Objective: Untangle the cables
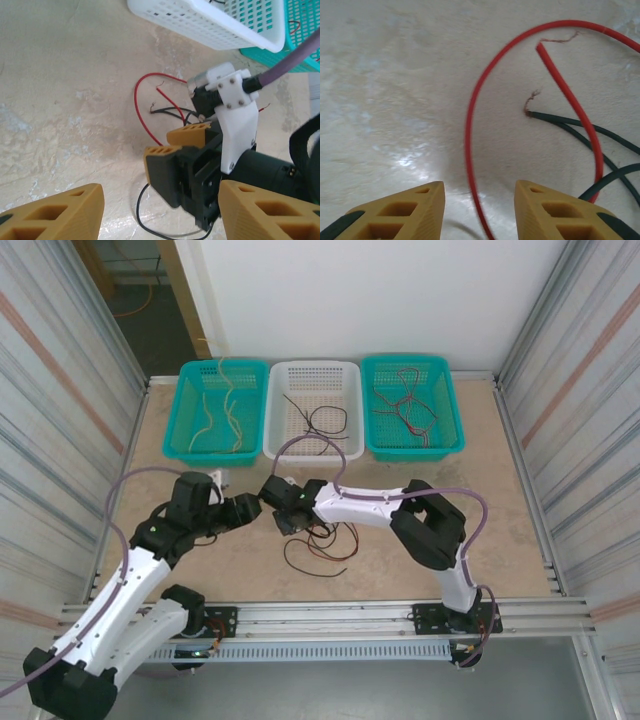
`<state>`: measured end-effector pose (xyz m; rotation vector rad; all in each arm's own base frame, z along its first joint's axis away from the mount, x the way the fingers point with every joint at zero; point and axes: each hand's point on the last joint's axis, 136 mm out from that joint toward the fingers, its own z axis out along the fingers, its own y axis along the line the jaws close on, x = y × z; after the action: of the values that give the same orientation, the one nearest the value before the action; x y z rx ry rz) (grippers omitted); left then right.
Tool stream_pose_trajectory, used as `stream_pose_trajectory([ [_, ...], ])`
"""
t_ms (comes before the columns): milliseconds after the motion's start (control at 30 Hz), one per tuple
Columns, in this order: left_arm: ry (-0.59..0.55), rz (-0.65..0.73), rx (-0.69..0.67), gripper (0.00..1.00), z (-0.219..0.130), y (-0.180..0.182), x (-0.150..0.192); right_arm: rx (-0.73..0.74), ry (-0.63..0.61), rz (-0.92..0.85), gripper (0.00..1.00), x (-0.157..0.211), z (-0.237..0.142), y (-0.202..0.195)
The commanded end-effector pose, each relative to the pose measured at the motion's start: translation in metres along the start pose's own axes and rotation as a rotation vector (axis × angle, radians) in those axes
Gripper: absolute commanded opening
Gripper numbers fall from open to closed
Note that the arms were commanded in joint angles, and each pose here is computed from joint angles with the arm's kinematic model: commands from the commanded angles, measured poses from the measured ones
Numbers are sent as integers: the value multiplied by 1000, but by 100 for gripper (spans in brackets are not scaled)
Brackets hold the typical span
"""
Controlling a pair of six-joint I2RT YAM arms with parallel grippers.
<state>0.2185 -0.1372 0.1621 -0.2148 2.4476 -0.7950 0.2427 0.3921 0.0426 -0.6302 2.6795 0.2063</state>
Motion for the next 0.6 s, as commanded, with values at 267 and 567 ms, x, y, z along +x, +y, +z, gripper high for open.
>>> stream_pose_trajectory([
  [267, 61, -16, 168, 62, 13, -27, 7, -14, -126, -85, 1, -8, -66, 21],
  [567, 74, 8, 281, 61, 30, -67, -2, -190, -367, -142, 0, -26, -161, 54],
])
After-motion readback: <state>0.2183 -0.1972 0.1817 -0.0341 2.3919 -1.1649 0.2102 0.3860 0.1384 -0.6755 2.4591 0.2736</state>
